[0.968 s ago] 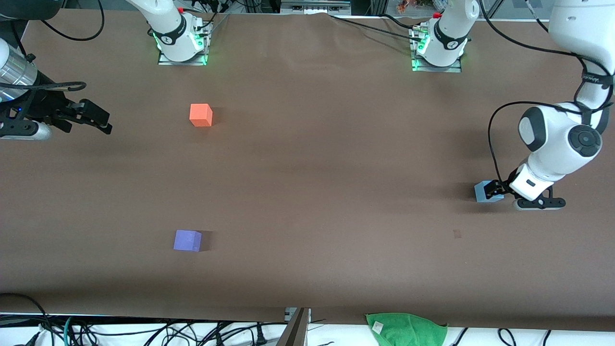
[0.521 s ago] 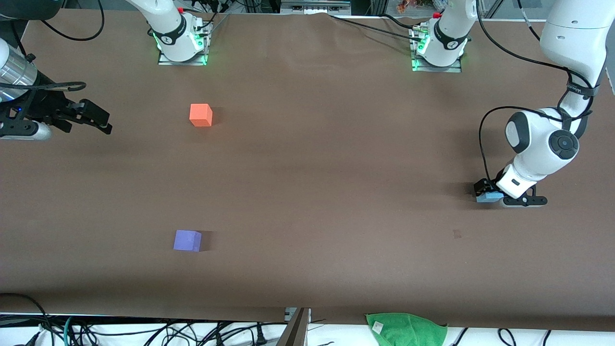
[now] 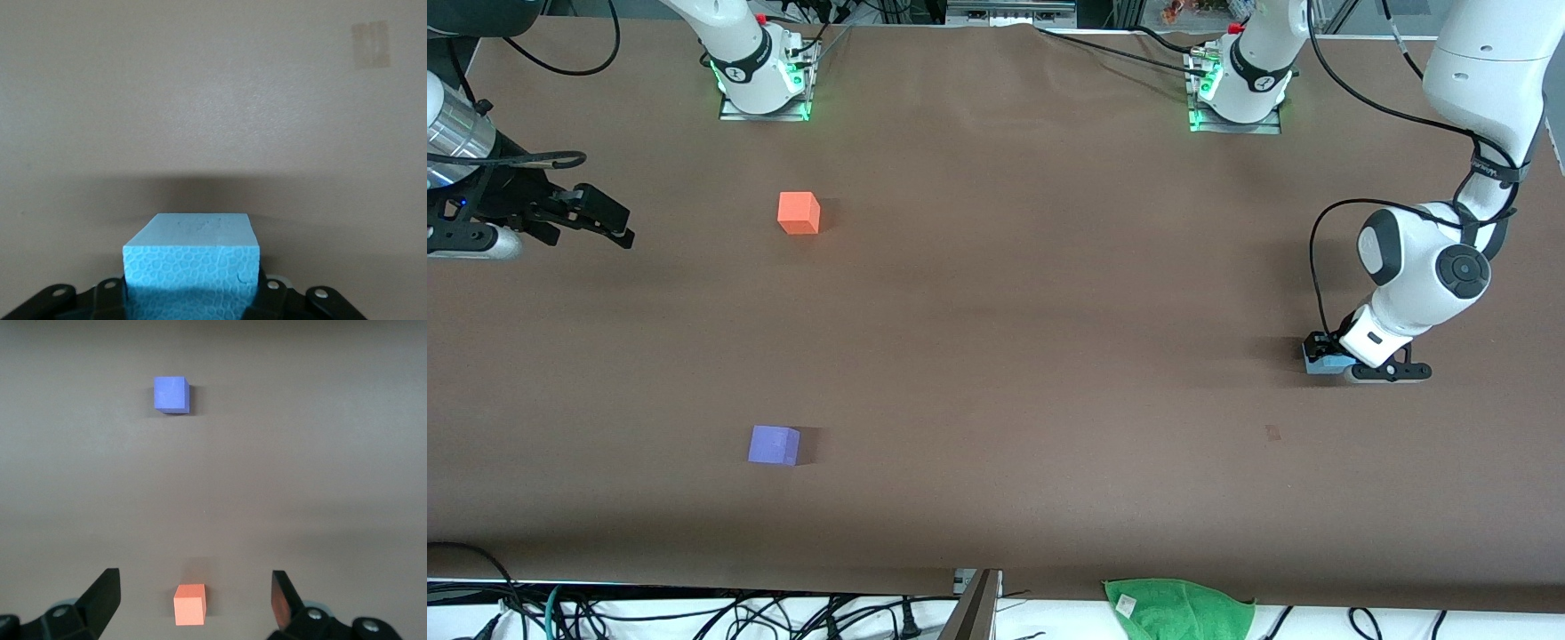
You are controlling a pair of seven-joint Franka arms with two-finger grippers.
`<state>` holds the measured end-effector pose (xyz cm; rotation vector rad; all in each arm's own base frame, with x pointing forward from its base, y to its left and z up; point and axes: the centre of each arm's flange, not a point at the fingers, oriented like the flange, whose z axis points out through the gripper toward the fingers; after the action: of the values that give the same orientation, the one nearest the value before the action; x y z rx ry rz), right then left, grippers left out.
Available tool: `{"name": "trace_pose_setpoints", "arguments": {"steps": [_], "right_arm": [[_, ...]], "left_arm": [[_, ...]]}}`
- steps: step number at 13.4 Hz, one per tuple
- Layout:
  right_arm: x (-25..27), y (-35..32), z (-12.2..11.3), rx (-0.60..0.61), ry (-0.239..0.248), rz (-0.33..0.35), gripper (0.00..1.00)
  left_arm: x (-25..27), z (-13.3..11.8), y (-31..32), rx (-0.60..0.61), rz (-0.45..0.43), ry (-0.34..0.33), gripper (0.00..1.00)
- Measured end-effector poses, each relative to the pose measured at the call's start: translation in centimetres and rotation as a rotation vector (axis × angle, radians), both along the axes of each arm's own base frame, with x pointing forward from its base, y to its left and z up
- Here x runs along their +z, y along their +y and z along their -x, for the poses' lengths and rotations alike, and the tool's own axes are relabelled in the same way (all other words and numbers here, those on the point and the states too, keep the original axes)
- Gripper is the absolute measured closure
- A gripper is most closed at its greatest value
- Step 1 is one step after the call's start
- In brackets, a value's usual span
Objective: Place blue block between orange and purple blocks
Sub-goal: 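Close the left gripper on the light blue cube, then carry the blue cube to the table middle and release it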
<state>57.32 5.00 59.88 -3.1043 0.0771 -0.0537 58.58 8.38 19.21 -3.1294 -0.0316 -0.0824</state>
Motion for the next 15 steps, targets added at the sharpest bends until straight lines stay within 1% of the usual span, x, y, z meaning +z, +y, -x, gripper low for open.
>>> {"name": "trace_pose_setpoints", "arguments": {"steps": [1,2,4,5,6,8,10,12,13,14,15], "right_arm": [[0.0,0.0,0.0,0.000,-0.001,0.000,0.00],[0.0,0.0,0.0,0.000,-0.002,0.000,0.00],[0.0,0.0,0.0,0.000,-0.003,0.000,0.00],[0.0,0.0,0.0,-0.001,-0.003,-0.001,0.00],[0.0,-0.1,0.0,-0.001,-0.003,-0.001,0.00],[0.0,-0.1,0.0,-0.002,-0.004,-0.003,0.00],[0.0,-0.1,-0.1,-0.002,-0.005,-0.003,0.00],[0.1,-0.1,-0.1,-0.002,-0.006,-0.003,0.00],[0.1,-0.1,-0.1,-0.002,-0.009,-0.003,0.00],[0.2,-0.1,-0.2,-0.001,-0.014,-0.003,0.00],[0.4,0.0,-0.2,0.000,-0.020,-0.002,0.00]], "left_arm": [[1.5,-0.5,-1.3,-0.020,0.011,0.014,0.43],[3.7,-1.1,-3.3,-0.049,0.026,0.047,0.43],[9.5,-1.6,-9.6,-0.125,0.055,0.156,0.43],[12.4,-1.6,-13.5,-0.143,0.062,0.201,0.43],[14.8,-1.5,-17.5,-0.137,0.064,0.221,0.43],[17.6,-0.8,-25.5,-0.110,0.066,0.215,0.43],[17.3,1.3,-35.1,-0.096,0.067,0.220,0.43],[14.5,3.7,-44.2,-0.107,0.071,0.259,0.43],[12.3,4.4,-47.6,-0.120,0.080,0.283,0.43],[9.8,4.7,-50.2,-0.113,0.095,0.295,0.43],[7.5,4.6,-52.2,-0.080,0.117,0.288,0.43]]}}
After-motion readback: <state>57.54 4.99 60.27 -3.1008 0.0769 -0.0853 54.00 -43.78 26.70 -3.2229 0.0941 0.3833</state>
